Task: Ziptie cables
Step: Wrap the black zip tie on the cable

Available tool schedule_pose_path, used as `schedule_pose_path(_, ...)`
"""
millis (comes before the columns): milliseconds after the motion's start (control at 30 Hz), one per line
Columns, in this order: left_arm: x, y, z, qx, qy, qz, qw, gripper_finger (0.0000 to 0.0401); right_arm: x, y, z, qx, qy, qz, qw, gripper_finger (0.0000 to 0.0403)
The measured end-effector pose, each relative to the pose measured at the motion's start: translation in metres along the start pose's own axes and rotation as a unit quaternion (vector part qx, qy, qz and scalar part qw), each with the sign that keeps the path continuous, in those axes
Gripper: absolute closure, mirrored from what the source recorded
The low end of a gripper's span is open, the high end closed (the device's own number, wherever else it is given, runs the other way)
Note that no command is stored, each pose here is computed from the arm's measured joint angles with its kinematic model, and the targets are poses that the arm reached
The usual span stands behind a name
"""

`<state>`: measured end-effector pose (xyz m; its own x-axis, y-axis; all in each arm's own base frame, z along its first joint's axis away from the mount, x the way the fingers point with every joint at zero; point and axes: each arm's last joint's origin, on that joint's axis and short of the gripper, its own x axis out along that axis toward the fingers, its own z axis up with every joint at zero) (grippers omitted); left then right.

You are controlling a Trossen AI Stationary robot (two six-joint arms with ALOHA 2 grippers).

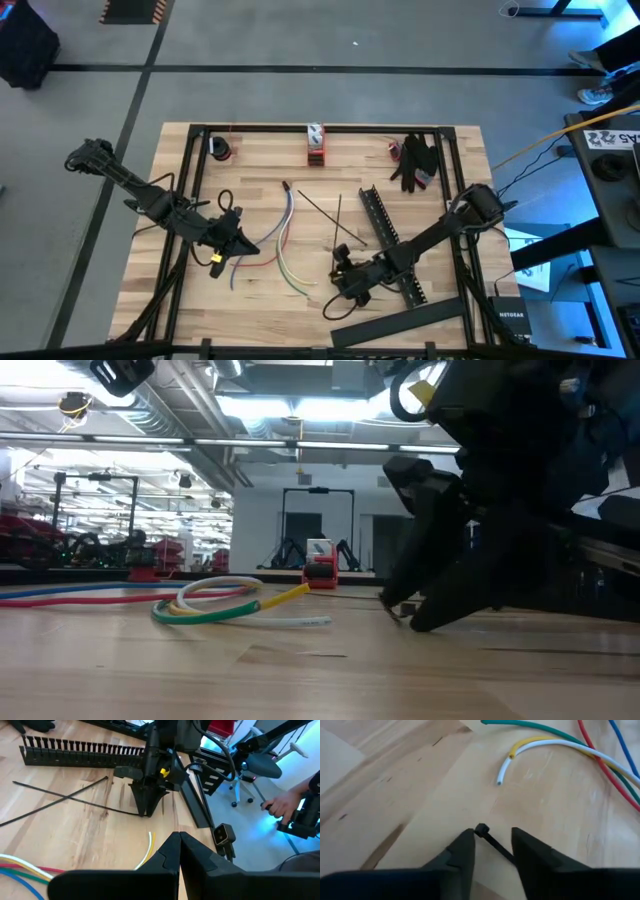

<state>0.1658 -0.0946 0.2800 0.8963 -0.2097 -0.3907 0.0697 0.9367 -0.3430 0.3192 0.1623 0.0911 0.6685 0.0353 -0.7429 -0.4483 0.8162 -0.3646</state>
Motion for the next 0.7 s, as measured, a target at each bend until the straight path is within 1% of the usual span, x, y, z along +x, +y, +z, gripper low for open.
schedule_pose_path(133, 0.000, 0.000, 0.000, 0.000, 0.000, 0.000, 1.000, 0.0400, 0.002, 0.002, -0.001, 0.022, 0.002, 0.011, 1.000, 0.0374)
schedule_pose_path(200, 0.000, 0.000, 0.000, 0.000, -0.001, 0.000, 1.000, 0.0400, 0.002, 0.002, -0.001, 0.025, 0.000, 0.011, 1.000, 0.0394)
schedule_pose_path(333, 0.000, 0.000, 0.000, 0.000, -0.001, 0.000, 1.000, 0.0400, 0.001, -0.001, 0.002, 0.064, -0.021, 0.005, 0.998, 0.0397)
schedule_pose_path(500, 0.000, 0.000, 0.001, -0.002, -0.006, 0.001, 1.000, 0.0400, -0.011, -0.007, 0.010, 0.115, -0.036, 0.003, 0.993, 0.0402)
schedule_pose_path(567, 0.000, 0.000, 0.002, -0.002, -0.015, 0.006, 1.000, 0.0400, -0.022, -0.013, 0.021, 0.138, -0.058, 0.001, 0.989, 0.0402)
schedule_pose_path(700, 0.000, -0.002, 0.008, 0.018, -0.051, 0.004, 0.999, 0.0400, -0.054, -0.034, 0.054, 0.197, -0.126, -0.003, 0.972, 0.0402)
